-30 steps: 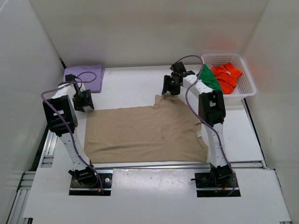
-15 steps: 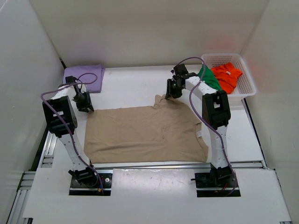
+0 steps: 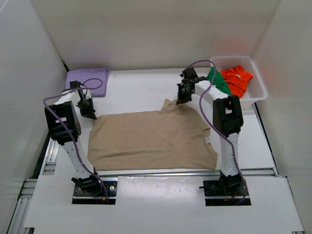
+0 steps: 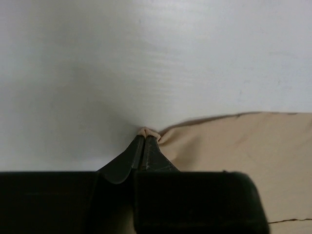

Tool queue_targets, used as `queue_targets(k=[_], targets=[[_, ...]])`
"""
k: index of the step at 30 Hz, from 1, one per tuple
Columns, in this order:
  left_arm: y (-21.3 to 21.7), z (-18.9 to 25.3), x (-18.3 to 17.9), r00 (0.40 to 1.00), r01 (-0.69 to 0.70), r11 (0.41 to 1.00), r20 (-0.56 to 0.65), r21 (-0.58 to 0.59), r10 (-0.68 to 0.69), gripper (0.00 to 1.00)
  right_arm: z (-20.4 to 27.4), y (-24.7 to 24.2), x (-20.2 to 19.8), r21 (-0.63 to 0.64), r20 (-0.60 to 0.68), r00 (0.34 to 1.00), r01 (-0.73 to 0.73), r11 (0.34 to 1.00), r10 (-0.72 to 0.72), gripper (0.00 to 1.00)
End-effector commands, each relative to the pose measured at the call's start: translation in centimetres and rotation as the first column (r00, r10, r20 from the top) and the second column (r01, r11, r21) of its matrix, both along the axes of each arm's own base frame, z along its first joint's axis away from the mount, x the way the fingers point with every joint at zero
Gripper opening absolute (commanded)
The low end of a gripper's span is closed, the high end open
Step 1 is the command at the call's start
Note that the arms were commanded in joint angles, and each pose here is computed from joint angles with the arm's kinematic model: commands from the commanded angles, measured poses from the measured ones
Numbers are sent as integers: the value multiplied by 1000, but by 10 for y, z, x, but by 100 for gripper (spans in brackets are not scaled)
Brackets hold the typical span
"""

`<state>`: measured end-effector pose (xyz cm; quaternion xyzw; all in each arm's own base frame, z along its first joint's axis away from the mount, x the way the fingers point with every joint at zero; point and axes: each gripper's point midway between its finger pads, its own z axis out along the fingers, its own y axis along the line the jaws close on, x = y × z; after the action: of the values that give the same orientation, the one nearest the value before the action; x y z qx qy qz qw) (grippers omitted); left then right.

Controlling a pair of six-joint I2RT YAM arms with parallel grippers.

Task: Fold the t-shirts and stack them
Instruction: Grap the side of the flattened tshirt furthest away from the robot with both arms, then fold the other side of the tshirt into a rectangle

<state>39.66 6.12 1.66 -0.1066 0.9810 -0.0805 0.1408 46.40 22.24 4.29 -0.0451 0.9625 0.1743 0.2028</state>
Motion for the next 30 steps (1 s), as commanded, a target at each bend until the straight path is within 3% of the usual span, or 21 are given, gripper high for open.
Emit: queue_targets(k=[1,10,18,30], targets=[[2,40,-5,998,2,997,64,79,-8,10,71,-6,1,47,128,992,15,999,-21,0],[25,104,-27,982,-81,957,188,280,28,10,113,-57,-72,-13,206,977,58,998,-54,0],[14,88,-77,991,-59,952,132,299,20,10,72,-94,-165,-25,120,986,123,992,-119,0],[-6,56,-115,999,12,960,35,280,-22,10,54,-110,-193,-49,80,973,220,974,-215,0]])
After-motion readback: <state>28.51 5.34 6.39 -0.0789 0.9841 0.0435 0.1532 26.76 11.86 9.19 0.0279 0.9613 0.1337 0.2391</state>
